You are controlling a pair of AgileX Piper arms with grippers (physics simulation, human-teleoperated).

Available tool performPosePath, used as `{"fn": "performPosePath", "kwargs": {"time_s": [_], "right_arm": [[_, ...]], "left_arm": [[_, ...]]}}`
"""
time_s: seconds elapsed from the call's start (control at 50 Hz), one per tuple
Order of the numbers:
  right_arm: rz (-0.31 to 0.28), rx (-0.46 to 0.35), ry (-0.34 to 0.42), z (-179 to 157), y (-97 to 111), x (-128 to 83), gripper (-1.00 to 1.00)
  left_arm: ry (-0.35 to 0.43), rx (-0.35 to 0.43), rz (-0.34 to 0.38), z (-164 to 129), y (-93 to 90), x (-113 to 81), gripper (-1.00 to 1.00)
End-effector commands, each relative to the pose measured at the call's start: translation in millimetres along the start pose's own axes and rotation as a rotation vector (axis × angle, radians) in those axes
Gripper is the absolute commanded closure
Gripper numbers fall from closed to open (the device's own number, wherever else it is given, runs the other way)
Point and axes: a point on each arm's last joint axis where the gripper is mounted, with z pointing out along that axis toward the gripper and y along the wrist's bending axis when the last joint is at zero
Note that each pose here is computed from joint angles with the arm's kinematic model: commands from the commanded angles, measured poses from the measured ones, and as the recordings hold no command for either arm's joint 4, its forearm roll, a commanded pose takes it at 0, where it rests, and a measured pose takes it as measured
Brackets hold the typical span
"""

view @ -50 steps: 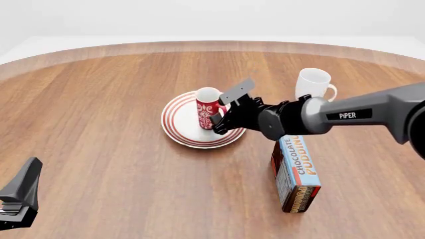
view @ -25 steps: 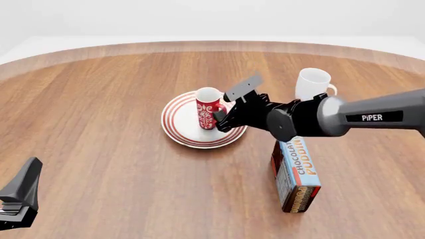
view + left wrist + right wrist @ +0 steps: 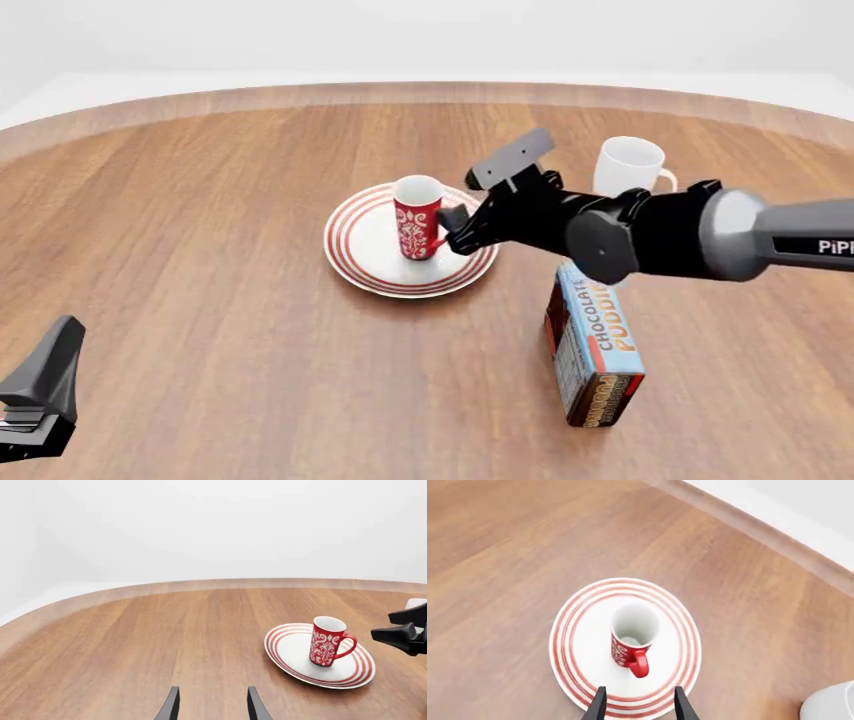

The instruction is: Pick up the red mug and put it on the plate

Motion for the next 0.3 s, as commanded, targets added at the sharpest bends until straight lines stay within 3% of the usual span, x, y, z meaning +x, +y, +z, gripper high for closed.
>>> {"fn": "performPosePath", "kwargs": {"time_s": [0.02,0.3], "right_arm": [[-0.006,0.004,-0.041,-22,-1,-14,-1.0],[-0.014,0.048,-0.075,-62,-16,-25,-1.0]], "left_arm": [[0.0,0.0,0.0,0,0.0,0.0,-1.0],[0.0,0.0,0.0,0,0.0,0.0,-1.0]]}}
